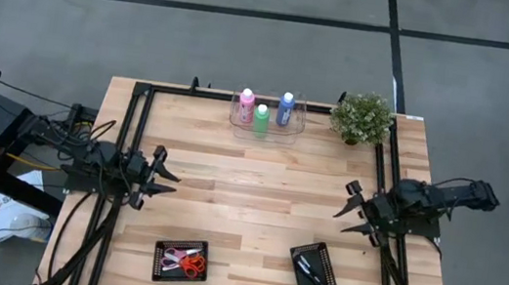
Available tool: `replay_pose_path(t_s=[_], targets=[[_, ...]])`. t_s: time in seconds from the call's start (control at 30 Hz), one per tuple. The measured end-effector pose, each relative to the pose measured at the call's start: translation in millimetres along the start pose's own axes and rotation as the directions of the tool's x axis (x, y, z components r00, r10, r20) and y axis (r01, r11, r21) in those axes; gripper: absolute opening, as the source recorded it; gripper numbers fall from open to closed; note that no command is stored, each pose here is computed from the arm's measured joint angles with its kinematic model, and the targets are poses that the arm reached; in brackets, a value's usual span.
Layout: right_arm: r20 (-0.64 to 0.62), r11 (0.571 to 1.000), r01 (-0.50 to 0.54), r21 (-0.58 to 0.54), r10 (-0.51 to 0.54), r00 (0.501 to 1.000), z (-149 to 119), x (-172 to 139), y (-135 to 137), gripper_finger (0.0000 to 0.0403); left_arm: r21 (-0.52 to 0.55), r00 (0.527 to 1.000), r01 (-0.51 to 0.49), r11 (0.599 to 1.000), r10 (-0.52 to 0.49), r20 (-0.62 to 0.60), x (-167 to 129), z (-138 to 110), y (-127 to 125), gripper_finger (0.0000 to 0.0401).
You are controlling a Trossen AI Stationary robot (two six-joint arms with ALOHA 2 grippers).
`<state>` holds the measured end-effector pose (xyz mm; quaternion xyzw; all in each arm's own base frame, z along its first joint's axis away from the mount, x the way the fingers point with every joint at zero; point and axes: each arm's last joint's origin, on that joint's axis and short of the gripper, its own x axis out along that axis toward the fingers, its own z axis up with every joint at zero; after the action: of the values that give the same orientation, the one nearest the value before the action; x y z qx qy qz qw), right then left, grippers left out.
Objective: Pick & Place Paint Supplies
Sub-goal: Return to Home Position
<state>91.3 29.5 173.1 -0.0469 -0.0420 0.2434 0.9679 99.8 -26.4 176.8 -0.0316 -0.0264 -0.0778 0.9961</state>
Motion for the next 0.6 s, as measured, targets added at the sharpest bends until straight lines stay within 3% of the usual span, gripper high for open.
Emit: replay_pose_path(t_s=[0.07, 0.2, 0.37, 0.6], targets=[[-0.033, 1.000, -0.019, -0.012, 0.019, 0.999, 1, -1, 2, 0.0172, -0.001, 1.000, 0.002, 1.000, -0.002, 0.005, -1, 0, 0, 0.0117], [-0.073, 0.998, 0.063, 0.010, -0.062, 0.995, -1, -1, 0, 0.0172, 0.004, 0.999, 0.003, 1.000, -0.004, 0.048, -4, 4, 0, 0.0119], [-0.079, 0.997, 0.076, 0.004, -0.075, 0.994, -2, -1, 0, 0.0172, 0.061, 0.991, 0.011, 0.998, -0.019, 0.132, -8, 12, 2, 0.0120], [-0.095, 0.991, 0.135, 0.003, -0.134, 0.986, -3, -1, -2, 0.0172, 0.035, 0.994, 0.010, 0.999, -0.014, 0.107, -6, 5, 12, 0.0123]])
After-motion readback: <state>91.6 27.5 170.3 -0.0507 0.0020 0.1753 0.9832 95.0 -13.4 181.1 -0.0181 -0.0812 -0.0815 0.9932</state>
